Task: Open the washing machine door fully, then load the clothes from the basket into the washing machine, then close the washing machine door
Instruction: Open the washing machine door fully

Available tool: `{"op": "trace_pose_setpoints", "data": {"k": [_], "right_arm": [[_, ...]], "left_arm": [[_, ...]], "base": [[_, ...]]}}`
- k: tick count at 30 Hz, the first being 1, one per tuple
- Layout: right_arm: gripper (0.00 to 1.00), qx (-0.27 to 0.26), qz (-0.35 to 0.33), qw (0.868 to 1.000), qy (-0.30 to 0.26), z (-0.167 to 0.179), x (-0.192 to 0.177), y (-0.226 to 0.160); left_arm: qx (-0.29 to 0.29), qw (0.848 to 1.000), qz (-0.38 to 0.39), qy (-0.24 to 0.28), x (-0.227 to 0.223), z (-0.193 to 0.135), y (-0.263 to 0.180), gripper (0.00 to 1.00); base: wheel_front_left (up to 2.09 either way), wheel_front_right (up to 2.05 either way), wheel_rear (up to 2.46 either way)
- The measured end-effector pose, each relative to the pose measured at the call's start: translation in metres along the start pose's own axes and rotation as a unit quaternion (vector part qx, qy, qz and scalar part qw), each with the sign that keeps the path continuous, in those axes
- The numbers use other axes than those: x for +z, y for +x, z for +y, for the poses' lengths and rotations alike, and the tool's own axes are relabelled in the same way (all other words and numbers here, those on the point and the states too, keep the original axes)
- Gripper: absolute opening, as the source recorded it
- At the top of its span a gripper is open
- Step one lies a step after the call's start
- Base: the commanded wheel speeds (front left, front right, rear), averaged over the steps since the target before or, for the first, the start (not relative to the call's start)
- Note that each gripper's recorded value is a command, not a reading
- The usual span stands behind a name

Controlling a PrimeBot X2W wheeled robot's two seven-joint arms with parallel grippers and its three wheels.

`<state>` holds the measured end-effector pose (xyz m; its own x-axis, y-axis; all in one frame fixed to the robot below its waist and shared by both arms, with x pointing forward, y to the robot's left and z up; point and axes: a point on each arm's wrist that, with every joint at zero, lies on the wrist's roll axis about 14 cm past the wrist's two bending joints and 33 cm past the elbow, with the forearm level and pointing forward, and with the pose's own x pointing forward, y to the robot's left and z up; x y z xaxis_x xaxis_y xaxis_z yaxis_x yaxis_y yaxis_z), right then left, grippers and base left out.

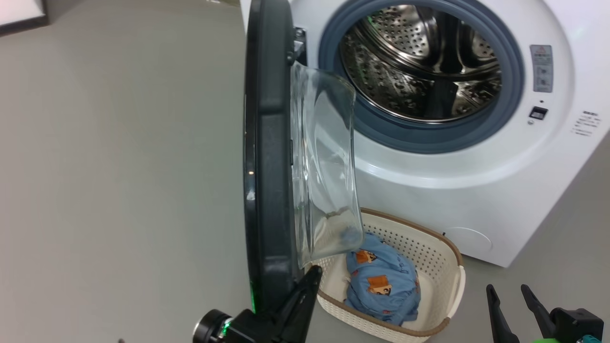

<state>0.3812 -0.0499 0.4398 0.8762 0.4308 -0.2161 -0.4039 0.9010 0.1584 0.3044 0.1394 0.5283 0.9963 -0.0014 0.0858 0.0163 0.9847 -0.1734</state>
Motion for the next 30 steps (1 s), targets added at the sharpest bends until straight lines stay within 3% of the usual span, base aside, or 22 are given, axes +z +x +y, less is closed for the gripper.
{"op": "trace_pose_setpoints", "data": {"k": [19, 30], "right_arm": [[1.00, 0.032, 0.017, 0.999, -0.003, 0.020, -0.009, 0.010], [1.00, 0.020, 0.011, 1.000, 0.002, 0.013, -0.008, 0.007]], "left_arm": [[0.160, 0.987, -0.011, 0.022, 0.015, 0.095, -0.023, 0.00], [0.261, 0.965, -0.009, 0.023, 0.020, 0.165, -0.042, 0.00]], "base": [[0.00, 0.00, 0.00], [0.00, 0.00, 0.00]]}}
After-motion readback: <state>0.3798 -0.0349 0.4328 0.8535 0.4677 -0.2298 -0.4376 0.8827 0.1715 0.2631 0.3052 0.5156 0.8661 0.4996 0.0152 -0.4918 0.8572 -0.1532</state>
